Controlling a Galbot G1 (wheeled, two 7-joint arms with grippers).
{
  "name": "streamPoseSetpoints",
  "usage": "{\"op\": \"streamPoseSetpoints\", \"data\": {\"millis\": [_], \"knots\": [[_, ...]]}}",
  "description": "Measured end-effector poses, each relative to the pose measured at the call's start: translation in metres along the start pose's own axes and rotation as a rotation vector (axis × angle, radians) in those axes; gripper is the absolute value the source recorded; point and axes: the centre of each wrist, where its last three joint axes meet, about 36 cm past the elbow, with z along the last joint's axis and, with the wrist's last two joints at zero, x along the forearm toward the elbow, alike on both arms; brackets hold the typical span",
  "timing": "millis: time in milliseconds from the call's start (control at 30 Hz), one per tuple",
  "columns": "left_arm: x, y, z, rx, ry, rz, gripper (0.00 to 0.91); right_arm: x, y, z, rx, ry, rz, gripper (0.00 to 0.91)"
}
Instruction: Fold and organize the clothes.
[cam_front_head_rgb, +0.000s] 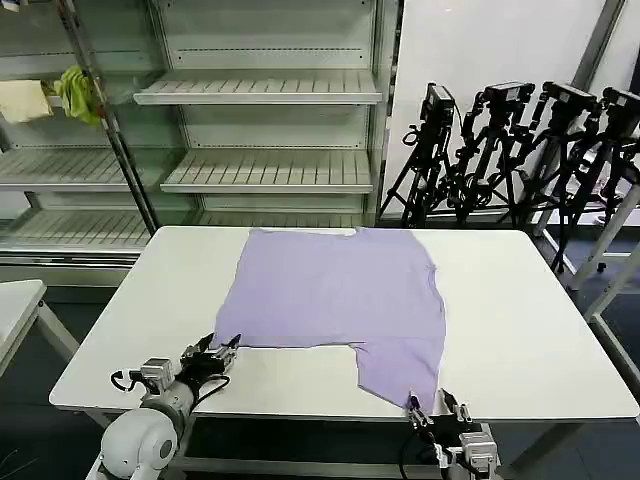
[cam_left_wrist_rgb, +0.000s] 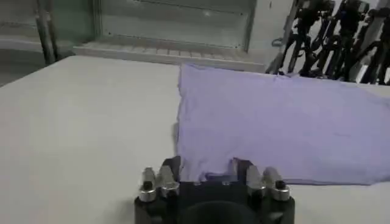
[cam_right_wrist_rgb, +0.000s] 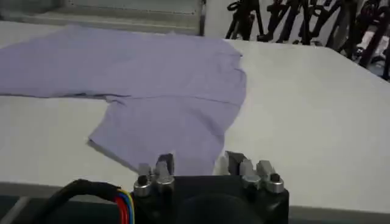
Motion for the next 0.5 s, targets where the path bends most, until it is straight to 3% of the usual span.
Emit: {"op": "streamPoseSetpoints", "data": {"millis": [133,300,500], "knots": [[0.0001,0.0003,0.0004,0.000,0.001,-0.001,0.262,0.0006,0.0001,0.0012,0.002,0.002,0.000,0.000],[0.0001,0.0008,0.0012,-0.003,0.003,-0.002,0.050,0.0011,-0.0003,0.0024,0.006,0.002,0.001,0.000],[0.0001,0.0011,0.0018,-0.007,0.005,0.001,0.010,0.0015,-0.0006,0.0027,0.009,0.001,0.001,0.000]]}}
